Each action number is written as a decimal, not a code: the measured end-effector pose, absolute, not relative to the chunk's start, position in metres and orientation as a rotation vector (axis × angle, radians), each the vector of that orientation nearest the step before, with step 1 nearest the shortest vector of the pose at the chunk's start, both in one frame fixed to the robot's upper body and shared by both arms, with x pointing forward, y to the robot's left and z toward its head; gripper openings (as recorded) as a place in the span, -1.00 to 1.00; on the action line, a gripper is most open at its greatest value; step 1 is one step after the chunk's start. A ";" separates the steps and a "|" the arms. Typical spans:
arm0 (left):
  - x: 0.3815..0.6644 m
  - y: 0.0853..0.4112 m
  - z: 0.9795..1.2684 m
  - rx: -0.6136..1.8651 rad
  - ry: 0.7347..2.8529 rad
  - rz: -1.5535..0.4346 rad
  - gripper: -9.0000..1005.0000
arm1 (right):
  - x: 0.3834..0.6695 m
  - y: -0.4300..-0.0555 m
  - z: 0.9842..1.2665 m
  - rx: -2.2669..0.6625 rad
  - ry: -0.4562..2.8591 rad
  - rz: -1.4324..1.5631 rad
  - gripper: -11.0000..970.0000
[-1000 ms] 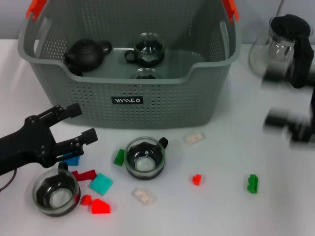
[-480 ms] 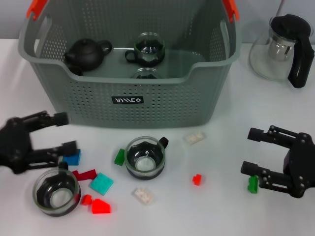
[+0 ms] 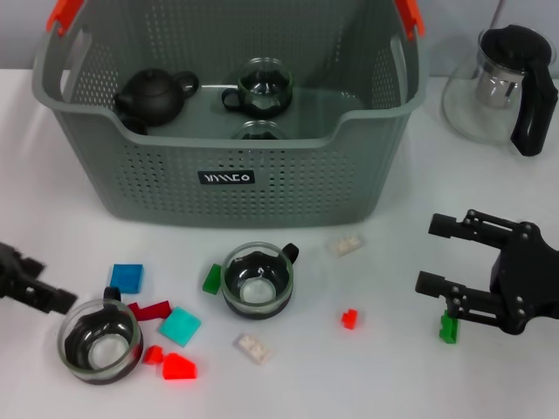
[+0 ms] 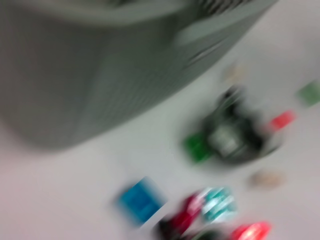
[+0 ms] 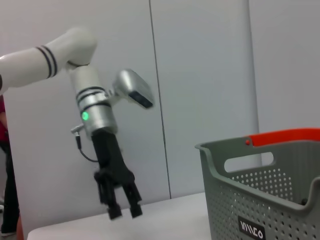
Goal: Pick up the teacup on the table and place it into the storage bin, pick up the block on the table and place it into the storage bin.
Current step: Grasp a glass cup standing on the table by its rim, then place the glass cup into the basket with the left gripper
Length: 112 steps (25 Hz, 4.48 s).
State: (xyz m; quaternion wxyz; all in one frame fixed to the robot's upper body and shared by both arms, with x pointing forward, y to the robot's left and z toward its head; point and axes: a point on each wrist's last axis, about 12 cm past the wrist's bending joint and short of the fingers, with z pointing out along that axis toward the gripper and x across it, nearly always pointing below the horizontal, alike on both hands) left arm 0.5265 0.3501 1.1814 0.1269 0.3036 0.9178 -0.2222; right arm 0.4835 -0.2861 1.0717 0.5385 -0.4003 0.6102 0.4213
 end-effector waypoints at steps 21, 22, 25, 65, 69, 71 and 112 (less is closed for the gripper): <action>0.530 0.305 1.123 1.118 2.697 -0.288 0.50 | 0.489 -0.284 1.076 -0.937 1.431 0.997 0.59; 0.530 0.304 1.121 1.123 2.700 -0.291 0.49 | 0.489 -0.284 1.075 -0.940 1.432 0.997 0.59; 0.531 0.301 1.116 1.107 2.727 -0.293 0.46 | 0.489 -0.283 1.075 -0.941 1.431 0.999 0.59; 0.558 0.330 1.186 0.614 1.576 -1.350 -0.90 | 0.485 -0.287 1.072 -0.929 1.454 1.016 0.58; 0.601 0.311 1.231 0.642 1.682 -1.254 -0.90 | 0.484 -0.287 1.071 -0.937 1.458 1.023 0.58; 0.620 0.298 1.248 0.669 1.776 -1.150 -0.90 | 0.483 -0.286 1.070 -0.939 1.461 1.025 0.58; 0.683 0.159 1.178 1.214 2.171 0.005 -0.80 | 0.490 -0.285 1.067 -0.906 1.519 1.021 0.59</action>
